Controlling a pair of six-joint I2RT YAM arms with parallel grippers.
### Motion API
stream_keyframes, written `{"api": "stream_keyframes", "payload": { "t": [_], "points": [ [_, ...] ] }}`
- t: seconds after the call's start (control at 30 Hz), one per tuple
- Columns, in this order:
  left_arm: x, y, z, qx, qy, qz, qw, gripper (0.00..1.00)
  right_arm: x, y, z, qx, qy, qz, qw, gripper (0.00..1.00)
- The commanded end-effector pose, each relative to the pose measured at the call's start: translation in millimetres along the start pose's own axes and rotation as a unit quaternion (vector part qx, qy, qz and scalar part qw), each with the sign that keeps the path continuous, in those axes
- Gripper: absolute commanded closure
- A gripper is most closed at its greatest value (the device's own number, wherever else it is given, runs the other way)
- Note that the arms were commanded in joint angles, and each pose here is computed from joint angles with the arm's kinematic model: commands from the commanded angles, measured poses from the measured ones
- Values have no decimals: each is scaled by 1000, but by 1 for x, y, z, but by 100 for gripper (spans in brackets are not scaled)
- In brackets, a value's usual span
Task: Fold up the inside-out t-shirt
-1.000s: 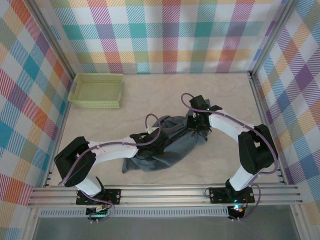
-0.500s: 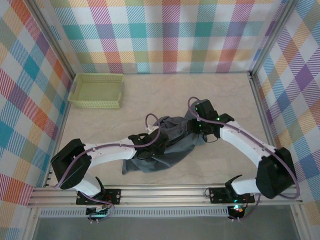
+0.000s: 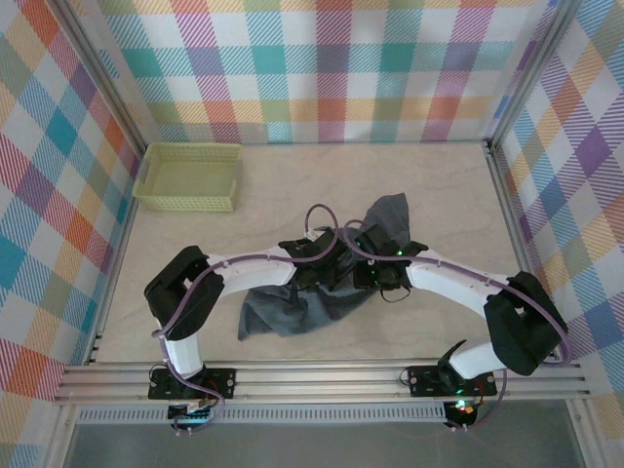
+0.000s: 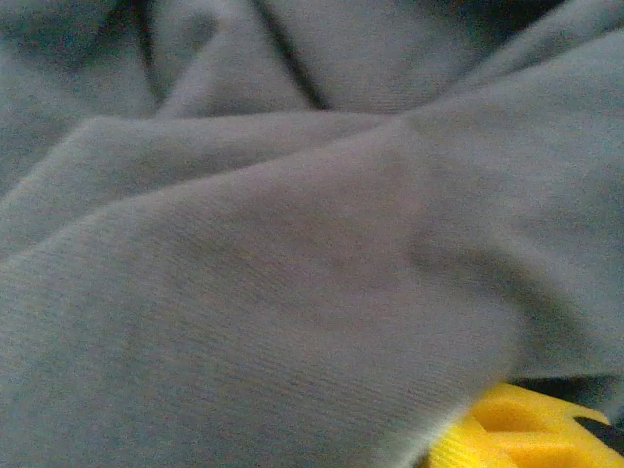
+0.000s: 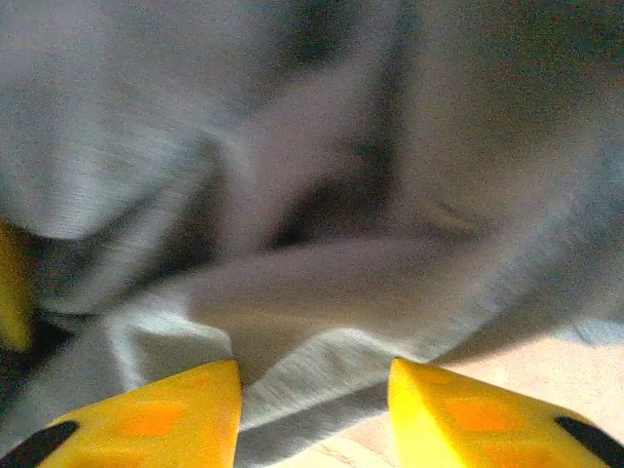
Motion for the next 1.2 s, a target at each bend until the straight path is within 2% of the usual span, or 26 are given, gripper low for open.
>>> {"api": "stream_keyframes", "payload": {
  "t": [0.0,0.17,0.3,0.4,0.5,0.57,0.77,0.93,1.03,1.17],
  "points": [
    [4,5,14,12,23,-3,1000,48,-5,-22,-15,-56,-25,15,998,59],
    [13,-4,21,16,15,-13,1000,48,-8,-42,-16,-73,-2,29,997,68],
    [40,-9,17,-18,20,-60,998,48,17,-30,-11,-58,11,-11,998,68],
    [52,-13,16,-5,-13,-71,997,50,42,-10,-4,-51,30,-60,996,58],
    [54,-16,17,14,-32,-73,997,52,51,9,10,-54,63,-81,993,38],
    [52,-18,16,23,-39,-65,997,52,49,22,21,-52,82,-86,992,34],
    [35,-30,18,70,-51,-31,996,58,40,56,50,16,94,-80,992,44],
    [21,-44,27,115,-66,-17,991,62,17,51,69,51,71,-47,995,52],
    [16,-49,32,128,-68,-14,989,62,5,47,77,68,51,-33,996,59],
    [15,-51,32,127,-67,-10,990,62,-13,41,80,81,21,-13,996,63]
  ]
}}
Point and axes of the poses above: each hand's point on the last joint's axis, 136 mm out from that joint toward the fingers, its own x axis back along the fingers, its own z axis along the line the jaws close on, y = z × x, the point moved 4 cm from there along x, back along the fingers, and after that the axes turned 11 degrees about x, right-handed, at the moved point
